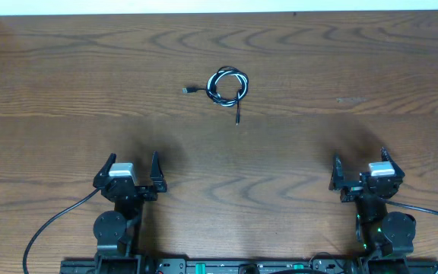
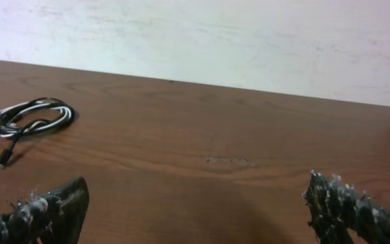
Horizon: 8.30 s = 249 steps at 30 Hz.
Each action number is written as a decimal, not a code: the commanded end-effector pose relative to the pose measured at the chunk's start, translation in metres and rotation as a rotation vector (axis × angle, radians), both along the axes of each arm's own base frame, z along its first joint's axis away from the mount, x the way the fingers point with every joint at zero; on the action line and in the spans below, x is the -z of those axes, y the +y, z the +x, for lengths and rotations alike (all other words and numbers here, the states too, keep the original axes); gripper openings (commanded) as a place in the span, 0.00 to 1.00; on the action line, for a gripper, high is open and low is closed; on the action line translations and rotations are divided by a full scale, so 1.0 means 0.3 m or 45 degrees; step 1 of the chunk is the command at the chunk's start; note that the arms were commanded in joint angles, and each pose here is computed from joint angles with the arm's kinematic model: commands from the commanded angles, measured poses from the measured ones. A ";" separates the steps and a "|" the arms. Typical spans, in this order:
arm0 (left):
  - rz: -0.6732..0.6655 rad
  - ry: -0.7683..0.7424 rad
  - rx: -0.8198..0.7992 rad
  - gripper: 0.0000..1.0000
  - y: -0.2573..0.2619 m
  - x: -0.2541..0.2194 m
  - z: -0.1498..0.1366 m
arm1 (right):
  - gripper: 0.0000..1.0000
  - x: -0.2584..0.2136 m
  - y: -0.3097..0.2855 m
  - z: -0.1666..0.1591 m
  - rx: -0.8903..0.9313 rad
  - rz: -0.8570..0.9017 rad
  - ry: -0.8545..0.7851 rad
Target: Untangle cables
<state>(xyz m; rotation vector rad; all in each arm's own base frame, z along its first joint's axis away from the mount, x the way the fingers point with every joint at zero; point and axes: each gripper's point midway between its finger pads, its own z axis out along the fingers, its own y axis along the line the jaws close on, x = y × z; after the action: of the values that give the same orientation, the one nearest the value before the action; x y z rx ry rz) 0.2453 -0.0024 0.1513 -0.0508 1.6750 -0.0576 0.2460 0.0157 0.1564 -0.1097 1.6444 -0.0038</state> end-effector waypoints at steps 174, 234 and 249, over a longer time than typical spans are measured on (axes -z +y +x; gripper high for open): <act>0.197 1.000 0.926 0.89 -0.687 -0.109 0.647 | 0.99 -0.236 0.255 0.219 -0.528 0.232 0.909; -0.349 1.412 0.658 0.07 -0.863 -0.068 0.453 | 0.61 -0.121 0.384 0.285 -0.519 0.649 1.163; -0.298 1.512 0.634 0.15 -0.871 0.061 0.458 | 0.62 0.039 0.225 0.321 -0.096 0.642 1.299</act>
<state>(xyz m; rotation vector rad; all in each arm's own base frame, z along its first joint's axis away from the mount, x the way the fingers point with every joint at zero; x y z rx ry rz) 0.3839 -0.2583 0.1522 0.1830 2.7769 -0.7130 0.3359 0.0977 0.1405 0.1841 2.6156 0.6624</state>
